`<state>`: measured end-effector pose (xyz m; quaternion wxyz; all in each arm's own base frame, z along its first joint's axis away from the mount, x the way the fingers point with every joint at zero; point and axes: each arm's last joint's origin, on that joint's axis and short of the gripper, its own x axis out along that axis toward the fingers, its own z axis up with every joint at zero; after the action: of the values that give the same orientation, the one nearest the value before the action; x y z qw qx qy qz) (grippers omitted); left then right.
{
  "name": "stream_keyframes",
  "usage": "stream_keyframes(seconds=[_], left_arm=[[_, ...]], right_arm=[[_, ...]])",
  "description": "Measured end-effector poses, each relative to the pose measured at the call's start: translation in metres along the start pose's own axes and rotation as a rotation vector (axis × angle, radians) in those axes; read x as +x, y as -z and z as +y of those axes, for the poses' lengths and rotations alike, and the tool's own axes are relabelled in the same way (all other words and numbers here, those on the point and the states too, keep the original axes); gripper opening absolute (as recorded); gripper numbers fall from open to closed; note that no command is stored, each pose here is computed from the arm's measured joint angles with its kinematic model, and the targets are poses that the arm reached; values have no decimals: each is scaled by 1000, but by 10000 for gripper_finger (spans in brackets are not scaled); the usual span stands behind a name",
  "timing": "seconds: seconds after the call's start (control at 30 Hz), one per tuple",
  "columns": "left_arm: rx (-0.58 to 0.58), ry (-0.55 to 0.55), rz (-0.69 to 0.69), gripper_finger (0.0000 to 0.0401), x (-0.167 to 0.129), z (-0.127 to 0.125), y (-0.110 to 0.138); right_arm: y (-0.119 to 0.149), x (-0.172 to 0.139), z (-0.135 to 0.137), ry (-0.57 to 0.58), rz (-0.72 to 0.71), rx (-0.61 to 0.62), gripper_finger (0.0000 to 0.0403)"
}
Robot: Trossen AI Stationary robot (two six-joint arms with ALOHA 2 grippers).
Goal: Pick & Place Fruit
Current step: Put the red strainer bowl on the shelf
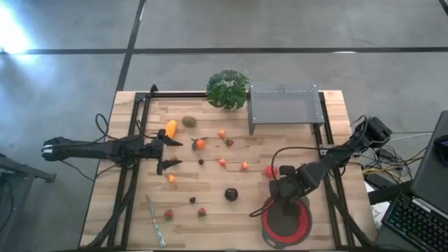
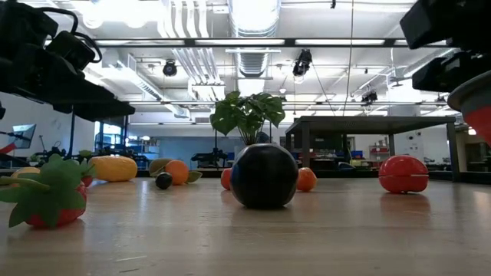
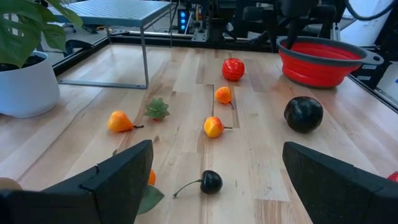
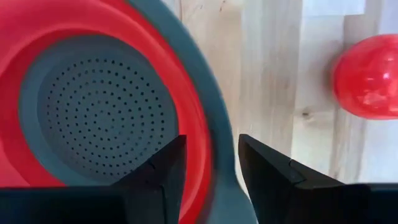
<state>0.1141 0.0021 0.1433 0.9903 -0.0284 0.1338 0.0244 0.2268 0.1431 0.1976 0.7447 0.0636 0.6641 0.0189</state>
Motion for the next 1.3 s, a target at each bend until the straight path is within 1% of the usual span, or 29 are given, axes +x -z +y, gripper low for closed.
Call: stream_keyframes(seconds=[0.13, 0.33, 0.4, 0.63, 0.87, 1.07, 1.17, 1.3], left_arm=[[0, 0, 5, 365, 0, 0, 0], [0, -1, 11, 365, 0, 0, 1], [0, -1, 11, 365, 0, 0, 1], [0, -1, 11, 365, 0, 0, 1], [0, -1, 12, 365, 0, 0, 1], [0, -1, 12, 365, 0, 0, 1], [0, 0, 13, 365, 0, 0, 1], [0, 0, 13, 365, 0, 0, 1]], right_arm=[[0, 3, 0, 0, 15, 1, 106], [0, 2, 1, -18, 26, -6, 37], [1, -1, 0, -30, 15, -9, 24], [5, -19, -3, -53, -22, -8, 29], [10, -59, -16, -83, -146, 22, 21], [15, -103, -41, -89, -261, 62, 21], [17, -125, -57, -96, -330, 98, 20], [22, -155, -83, -76, -408, 163, 20]])
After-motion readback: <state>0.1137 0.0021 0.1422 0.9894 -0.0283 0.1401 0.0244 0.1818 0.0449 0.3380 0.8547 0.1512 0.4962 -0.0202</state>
